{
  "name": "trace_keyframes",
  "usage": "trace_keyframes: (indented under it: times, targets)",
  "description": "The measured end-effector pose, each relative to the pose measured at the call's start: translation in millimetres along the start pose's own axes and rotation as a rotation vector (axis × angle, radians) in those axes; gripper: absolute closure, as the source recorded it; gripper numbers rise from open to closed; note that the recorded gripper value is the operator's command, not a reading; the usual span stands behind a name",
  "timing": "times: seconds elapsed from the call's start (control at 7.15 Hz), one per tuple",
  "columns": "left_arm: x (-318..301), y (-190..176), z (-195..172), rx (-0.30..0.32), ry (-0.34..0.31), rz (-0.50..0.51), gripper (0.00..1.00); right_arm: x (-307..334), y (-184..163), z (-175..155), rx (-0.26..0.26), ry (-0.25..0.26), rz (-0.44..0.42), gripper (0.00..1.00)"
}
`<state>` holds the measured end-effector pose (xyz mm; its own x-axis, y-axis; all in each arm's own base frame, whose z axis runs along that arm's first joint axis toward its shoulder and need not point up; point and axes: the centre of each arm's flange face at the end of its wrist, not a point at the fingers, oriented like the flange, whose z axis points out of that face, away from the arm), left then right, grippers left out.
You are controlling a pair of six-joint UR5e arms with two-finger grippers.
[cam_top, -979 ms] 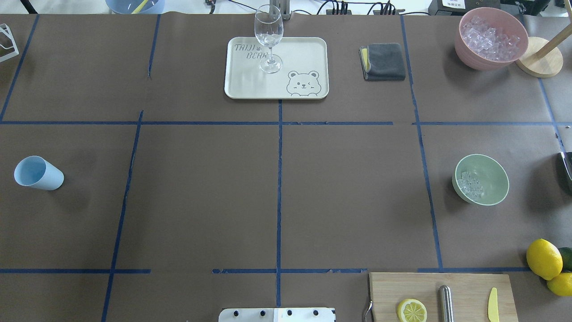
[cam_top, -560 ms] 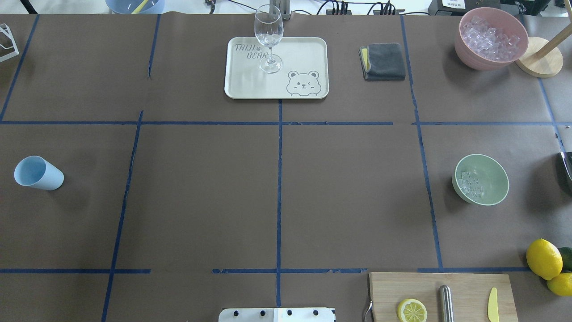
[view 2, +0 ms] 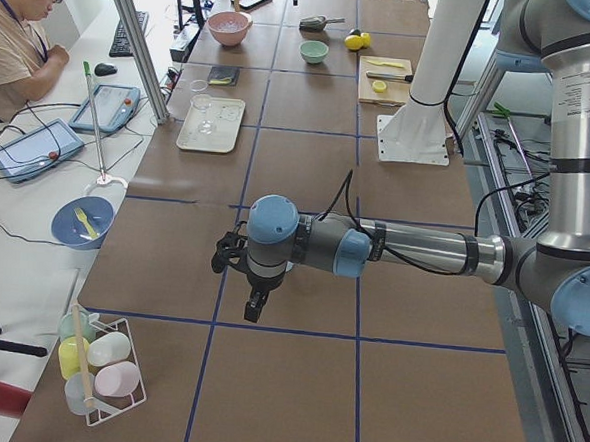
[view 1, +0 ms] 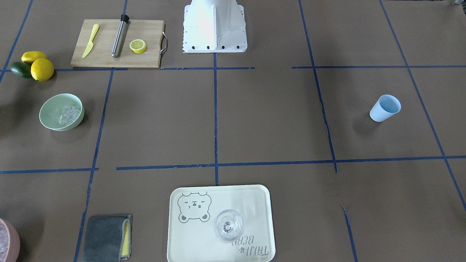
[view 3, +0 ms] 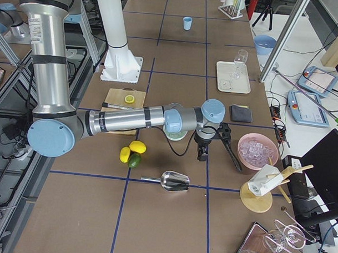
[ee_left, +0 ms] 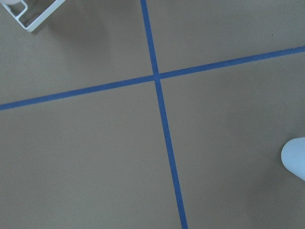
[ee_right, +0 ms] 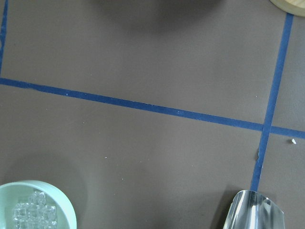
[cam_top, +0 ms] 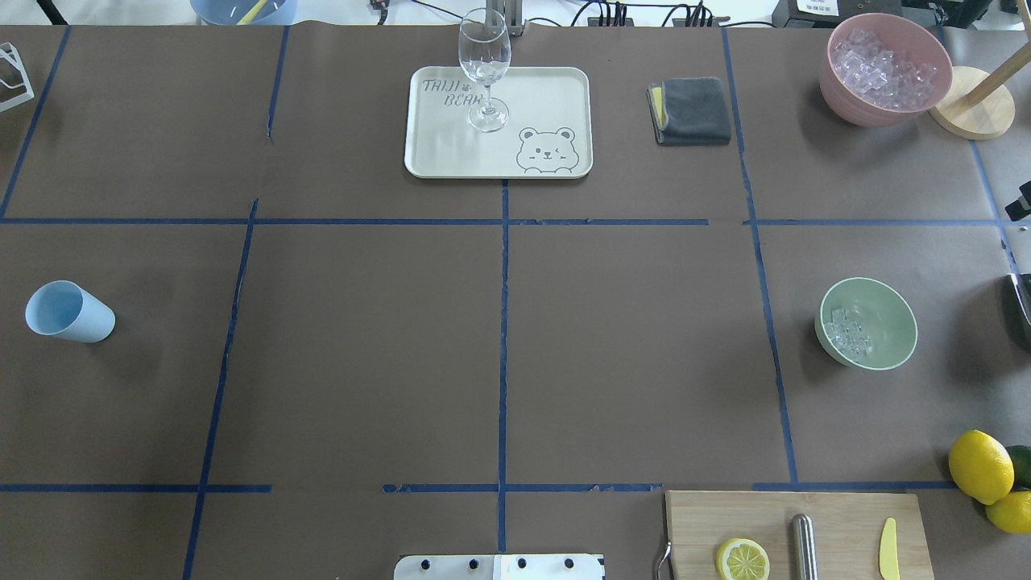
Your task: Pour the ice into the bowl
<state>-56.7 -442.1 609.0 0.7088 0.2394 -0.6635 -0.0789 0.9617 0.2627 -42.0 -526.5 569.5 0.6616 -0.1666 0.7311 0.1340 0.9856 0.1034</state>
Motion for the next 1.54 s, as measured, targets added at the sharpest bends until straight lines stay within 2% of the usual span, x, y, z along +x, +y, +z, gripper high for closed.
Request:
trace_keyframes:
  times: [0.42,0.7,1.26,1.54]
  targets:
    - [-14.1,-6.6,14.4,-0.009,0.004,-0.008,0.00,19.3,17.3,5.8,-0.016,0.000,0.030,0.00]
    - [-19.7,-5.5,19.9,-0.022,0.002,-0.020,0.00,28.3,23.9,-8.5,0.012,0.002,0.047,0.00]
    - [-23.8,4.8,25.4,-0.040,0.009,-0.039,0.00,16.0,25.0,-27.0,0.049,-0.002,0.022,0.00]
    - [-25.5,12.2,27.7,-0.045,0.013,-0.045,0.00,15.8,32.8,-27.5,0.049,-0.006,0.023,0.00]
